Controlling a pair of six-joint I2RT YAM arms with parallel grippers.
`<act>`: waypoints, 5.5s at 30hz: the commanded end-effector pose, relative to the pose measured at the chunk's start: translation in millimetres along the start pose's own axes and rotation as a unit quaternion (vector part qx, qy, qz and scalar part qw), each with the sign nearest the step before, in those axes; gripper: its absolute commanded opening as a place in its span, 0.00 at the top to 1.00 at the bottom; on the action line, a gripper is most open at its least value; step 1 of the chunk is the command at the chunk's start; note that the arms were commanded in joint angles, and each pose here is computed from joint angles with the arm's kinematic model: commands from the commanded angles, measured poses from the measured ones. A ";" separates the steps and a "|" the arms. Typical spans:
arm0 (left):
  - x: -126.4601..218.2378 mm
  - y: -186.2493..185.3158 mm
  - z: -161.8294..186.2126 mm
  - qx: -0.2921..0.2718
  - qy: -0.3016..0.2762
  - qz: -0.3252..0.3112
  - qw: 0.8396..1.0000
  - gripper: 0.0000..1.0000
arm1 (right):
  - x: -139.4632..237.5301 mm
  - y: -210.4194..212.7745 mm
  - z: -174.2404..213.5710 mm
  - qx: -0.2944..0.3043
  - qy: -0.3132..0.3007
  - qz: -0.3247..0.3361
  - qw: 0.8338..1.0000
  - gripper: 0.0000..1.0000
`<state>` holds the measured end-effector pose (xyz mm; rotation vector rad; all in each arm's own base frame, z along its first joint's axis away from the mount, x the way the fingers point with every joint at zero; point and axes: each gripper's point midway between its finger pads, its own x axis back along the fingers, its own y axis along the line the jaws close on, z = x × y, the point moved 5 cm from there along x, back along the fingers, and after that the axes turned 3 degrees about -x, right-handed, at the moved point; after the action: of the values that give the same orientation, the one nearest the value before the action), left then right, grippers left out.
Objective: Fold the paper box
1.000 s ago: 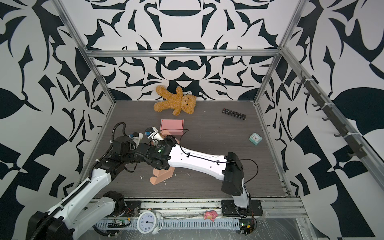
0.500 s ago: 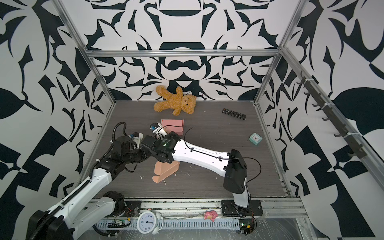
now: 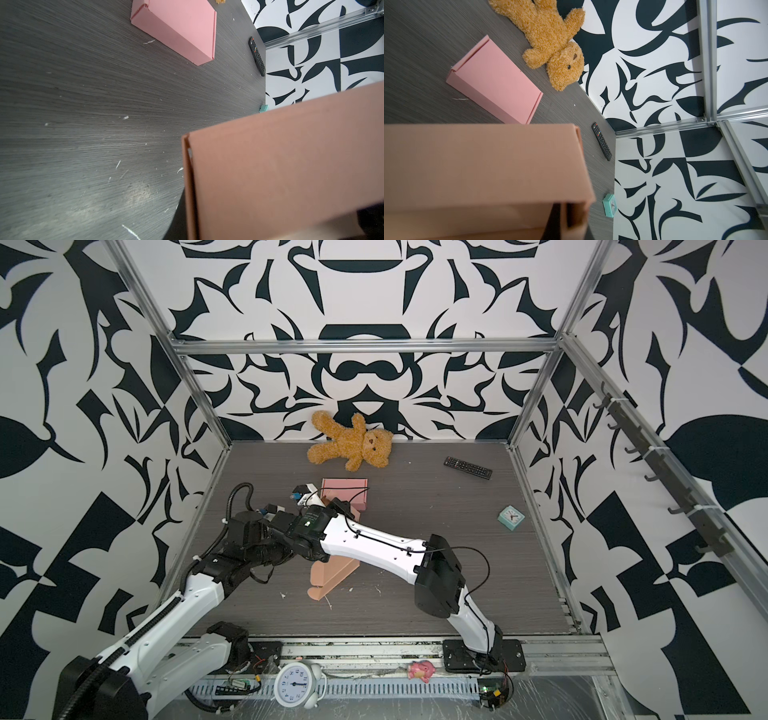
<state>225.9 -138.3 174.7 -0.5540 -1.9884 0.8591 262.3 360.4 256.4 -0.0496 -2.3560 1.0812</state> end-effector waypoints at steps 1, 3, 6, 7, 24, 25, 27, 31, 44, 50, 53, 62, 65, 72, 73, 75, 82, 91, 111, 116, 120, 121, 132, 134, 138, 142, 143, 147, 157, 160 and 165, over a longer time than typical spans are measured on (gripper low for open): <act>8.4 -35.4 -15.5 -0.034 -0.017 0.065 0.997 0.88 | 5.9 -11.9 1.4 0.015 -0.001 0.028 0.999 0.98; 8.9 -36.4 -16.2 -0.034 -0.019 0.067 0.997 0.88 | 7.0 -12.6 0.4 0.009 -0.003 0.027 1.000 0.99; 7.9 -36.6 -15.8 -0.034 -0.017 0.069 0.997 0.88 | 8.7 -9.8 -1.4 -0.011 -0.002 0.005 1.000 0.97; 7.8 -36.5 -15.9 -0.034 -0.016 0.069 0.997 0.88 | 9.7 -7.9 -1.5 -0.019 -0.003 -0.009 1.000 0.96; 5.6 -31.7 -14.6 -0.038 -0.018 0.062 0.997 0.88 | 18.5 -10.9 -2.4 -0.061 -0.019 -0.051 0.997 0.86; 5.2 -30.5 -14.0 -0.036 -0.017 0.060 0.997 0.88 | 19.0 -11.4 -2.6 -0.061 -0.019 -0.051 0.997 0.85; 4.5 -29.3 -13.4 -0.036 -0.016 0.058 0.998 0.88 | 20.5 -12.7 -2.7 -0.063 -0.021 -0.052 0.996 0.84; 3.7 -27.6 -12.7 -0.036 -0.016 0.055 0.998 0.88 | 23.8 -15.7 -1.8 -0.067 -0.024 -0.052 0.996 0.80; -1.8 -13.8 -12.3 -0.055 -0.019 0.017 0.998 0.88 | 43.5 -21.7 3.8 -0.113 -0.038 -0.107 0.987 0.51; -5.8 -5.3 -13.9 -0.080 -0.022 -0.009 0.996 0.88 | 53.7 -22.9 8.5 -0.155 -0.048 -0.172 0.972 0.39; -8.9 -1.0 -13.5 -0.095 -0.018 -0.020 0.995 0.88 | 58.2 -26.5 12.5 -0.169 -0.048 -0.195 0.965 0.36; -26.2 6.6 -8.9 -0.159 0.003 -0.050 0.986 0.87 | 81.3 -73.1 30.8 -0.262 -0.087 -0.301 0.913 0.30; -36.3 -0.1 -3.4 -0.194 0.012 -0.054 0.979 0.87 | 70.6 -88.1 46.0 -0.290 -0.083 -0.328 0.895 0.28; -63.3 -24.2 13.0 -0.269 0.029 -0.055 0.961 0.87 | 25.8 -100.9 89.4 -0.372 -0.052 -0.400 0.836 0.27; -66.8 -27.0 14.8 -0.275 0.031 -0.055 0.959 0.87 | 21.8 -100.9 94.7 -0.375 -0.047 -0.409 0.830 0.27; -72.0 -32.2 17.5 -0.289 0.032 -0.055 0.955 0.87 | 13.4 -100.1 103.5 -0.381 -0.037 -0.413 0.826 0.27; -97.9 -37.3 29.2 -0.331 0.053 -0.082 0.939 0.87 | -9.2 -87.9 117.1 -0.392 -0.017 -0.436 0.810 0.27; -115.9 -42.9 43.4 -0.387 0.054 -0.093 0.916 0.87 | -19.8 -84.2 122.0 -0.379 -0.009 -0.437 0.816 0.27; -135.2 -35.4 48.5 -0.401 0.057 -0.103 0.909 0.87 | -26.8 -82.7 133.2 -0.364 0.006 -0.417 0.833 0.28; -139.4 -35.7 49.5 -0.401 0.060 -0.102 0.908 0.87 | -27.2 -82.5 136.2 -0.356 0.009 -0.413 0.838 0.28; -139.8 -36.2 50.3 -0.404 0.060 -0.102 0.907 0.86 | -27.5 -80.2 137.1 -0.343 0.008 -0.418 0.841 0.28; -139.5 -36.0 50.7 -0.404 0.061 -0.103 0.907 0.85 | -27.5 -78.5 137.4 -0.339 0.009 -0.421 0.842 0.28; -138.6 -39.6 57.2 -0.404 0.064 -0.094 0.908 0.83 | -32.5 -74.2 139.0 -0.305 0.030 -0.414 0.857 0.30; -138.0 -39.6 58.9 -0.401 0.065 -0.090 0.909 0.81 | -32.6 -73.9 139.8 -0.303 0.033 -0.415 0.858 0.30; -135.7 -38.4 61.3 -0.396 0.068 -0.089 0.912 0.77 | -31.0 -71.6 140.9 -0.295 0.034 -0.423 0.856 0.30; -130.5 -39.7 64.4 -0.394 0.067 -0.082 0.913 0.70 | -24.7 -70.2 137.5 -0.282 0.020 -0.445 0.850 0.30; -129.4 -39.6 65.1 -0.392 0.068 -0.081 0.914 0.69 | -23.2 -70.7 136.9 -0.281 0.015 -0.448 0.849 0.29; -124.5 -41.1 67.8 -0.391 0.069 -0.071 0.915 0.64 | -20.4 -75.9 135.0 -0.283 0.003 -0.444 0.850 0.28; -107.7 -34.9 81.3 -0.370 0.086 -0.064 0.923 0.55 | -13.0 -71.1 128.6 -0.235 0.017 -0.418 0.877 0.18; -99.6 -25.4 84.1 -0.330 0.094 -0.088 0.935 0.53 | -7.4 -68.9 123.1 -0.198 0.012 -0.387 0.900 0.15; -85.9 -23.9 93.0 -0.260 0.115 -0.080 0.956 0.45 | -8.5 -62.9 115.0 -0.185 0.017 -0.396 0.899 0.14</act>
<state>202.2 -250.5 113.1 -0.7949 -2.0880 0.0501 218.3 238.8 225.2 0.7178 -2.1395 0.1860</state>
